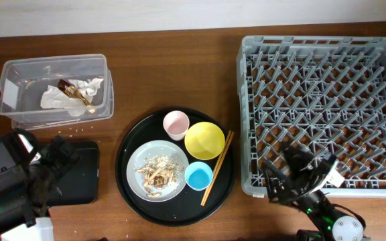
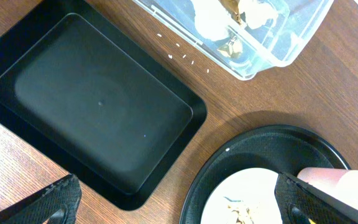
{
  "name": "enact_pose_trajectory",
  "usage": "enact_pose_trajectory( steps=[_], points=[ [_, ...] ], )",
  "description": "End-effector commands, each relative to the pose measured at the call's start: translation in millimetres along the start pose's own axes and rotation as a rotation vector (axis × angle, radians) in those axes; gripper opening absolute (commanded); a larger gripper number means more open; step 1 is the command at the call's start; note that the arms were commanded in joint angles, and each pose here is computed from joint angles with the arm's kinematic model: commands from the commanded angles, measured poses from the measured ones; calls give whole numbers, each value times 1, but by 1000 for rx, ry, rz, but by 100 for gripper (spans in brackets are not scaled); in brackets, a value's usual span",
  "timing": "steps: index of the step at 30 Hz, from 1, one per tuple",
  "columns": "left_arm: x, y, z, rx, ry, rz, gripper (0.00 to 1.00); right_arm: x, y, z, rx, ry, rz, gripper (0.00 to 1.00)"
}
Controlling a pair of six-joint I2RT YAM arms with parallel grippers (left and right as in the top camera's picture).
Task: Sort waste into correct bins and load items into the dishwasher rack
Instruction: 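Reach the right gripper to the blue cup on the tray and grasp it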
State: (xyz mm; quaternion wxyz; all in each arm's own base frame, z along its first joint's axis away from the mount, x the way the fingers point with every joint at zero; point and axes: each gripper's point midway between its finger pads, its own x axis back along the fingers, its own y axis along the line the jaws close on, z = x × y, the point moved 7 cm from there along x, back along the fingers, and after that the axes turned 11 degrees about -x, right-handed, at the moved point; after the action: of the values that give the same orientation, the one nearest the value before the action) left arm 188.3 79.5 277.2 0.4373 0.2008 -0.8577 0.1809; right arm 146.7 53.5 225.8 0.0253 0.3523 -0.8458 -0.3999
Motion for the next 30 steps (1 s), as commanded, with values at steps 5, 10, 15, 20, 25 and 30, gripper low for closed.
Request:
enact_pose_trajectory(
  steps=[5, 10, 15, 20, 25, 30],
  points=[
    [4, 1, -4, 2, -21, -8, 99, 6, 53, -22, -503, -15, -233, 99],
    [4, 1, -4, 2, -21, -8, 99, -2, 102, -54, -326, 20, -180, 98],
    [4, 1, -4, 2, -21, -8, 99, -30, 102, -71, -169, 318, 77, 98],
    [4, 1, -4, 2, -21, -8, 99, -50, 99, -68, -93, 462, 243, 98],
    [4, 1, -4, 2, -21, -8, 99, -72, 88, -12, -12, 658, 438, 99],
    [4, 1, -4, 2, -21, -8, 99, -133, 122, 55, 291, 876, 593, 98]
  ],
)
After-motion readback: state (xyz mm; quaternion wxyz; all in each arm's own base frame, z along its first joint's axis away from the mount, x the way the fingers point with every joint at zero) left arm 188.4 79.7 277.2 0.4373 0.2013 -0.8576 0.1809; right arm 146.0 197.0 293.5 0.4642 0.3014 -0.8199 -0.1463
